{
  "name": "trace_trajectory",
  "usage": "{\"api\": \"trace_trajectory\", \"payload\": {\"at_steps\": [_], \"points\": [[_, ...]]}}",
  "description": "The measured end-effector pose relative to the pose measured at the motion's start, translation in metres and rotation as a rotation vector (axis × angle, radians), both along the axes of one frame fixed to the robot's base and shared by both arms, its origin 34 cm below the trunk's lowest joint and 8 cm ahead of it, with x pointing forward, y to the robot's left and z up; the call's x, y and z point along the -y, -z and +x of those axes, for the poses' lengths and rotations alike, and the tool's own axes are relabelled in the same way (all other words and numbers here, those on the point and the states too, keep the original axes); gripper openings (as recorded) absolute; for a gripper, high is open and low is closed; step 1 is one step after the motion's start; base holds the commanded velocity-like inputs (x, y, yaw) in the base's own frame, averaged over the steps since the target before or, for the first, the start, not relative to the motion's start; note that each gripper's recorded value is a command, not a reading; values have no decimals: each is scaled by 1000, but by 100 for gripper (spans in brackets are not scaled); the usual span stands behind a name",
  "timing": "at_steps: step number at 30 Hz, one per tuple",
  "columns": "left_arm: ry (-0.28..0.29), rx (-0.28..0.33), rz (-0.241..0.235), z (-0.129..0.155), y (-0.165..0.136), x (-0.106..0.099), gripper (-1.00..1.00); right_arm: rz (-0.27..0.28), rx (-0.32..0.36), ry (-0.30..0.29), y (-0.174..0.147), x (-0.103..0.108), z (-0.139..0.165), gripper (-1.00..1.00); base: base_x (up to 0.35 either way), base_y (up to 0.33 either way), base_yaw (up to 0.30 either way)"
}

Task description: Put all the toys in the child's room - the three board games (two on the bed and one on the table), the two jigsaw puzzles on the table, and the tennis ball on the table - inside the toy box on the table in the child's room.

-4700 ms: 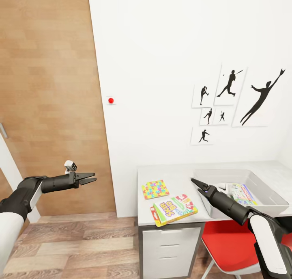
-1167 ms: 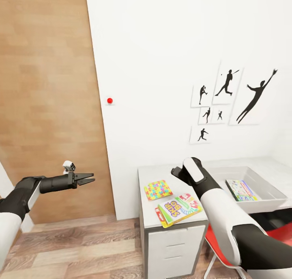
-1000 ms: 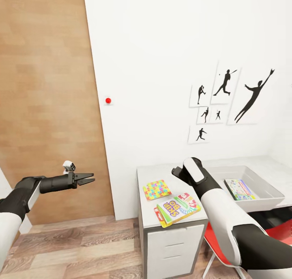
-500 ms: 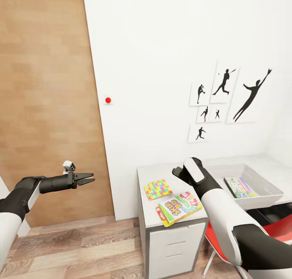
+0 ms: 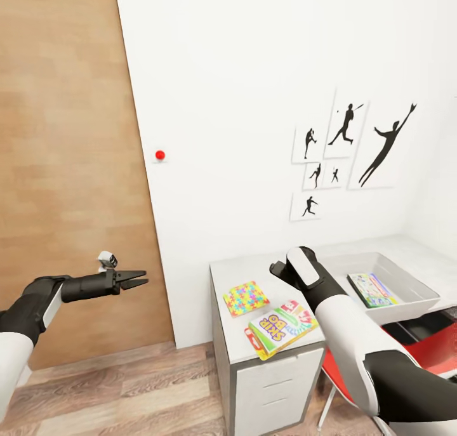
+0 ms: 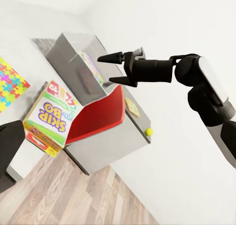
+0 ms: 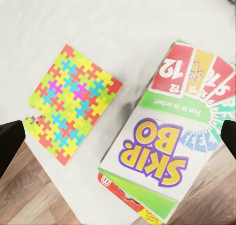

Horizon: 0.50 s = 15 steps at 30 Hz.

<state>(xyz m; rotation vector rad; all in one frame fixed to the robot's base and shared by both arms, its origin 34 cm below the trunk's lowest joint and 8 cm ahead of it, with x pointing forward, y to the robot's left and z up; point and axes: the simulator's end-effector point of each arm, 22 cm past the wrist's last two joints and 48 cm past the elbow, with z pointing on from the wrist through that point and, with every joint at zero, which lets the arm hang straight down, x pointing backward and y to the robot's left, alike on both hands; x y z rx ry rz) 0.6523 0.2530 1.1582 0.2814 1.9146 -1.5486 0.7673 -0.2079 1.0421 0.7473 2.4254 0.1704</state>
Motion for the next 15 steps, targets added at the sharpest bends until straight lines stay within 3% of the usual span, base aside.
{"api": "trace_trajectory", "payload": {"at_steps": [8, 15], "points": [[0, -11, 0, 2, 6, 0, 100, -12, -2, 10, 6, 4, 2, 100, 12, 4, -152], [0, -16, 0, 2, 9, 0, 100, -85, 39, 49, 3, 21, 9, 100, 1, 0, -67]]}}
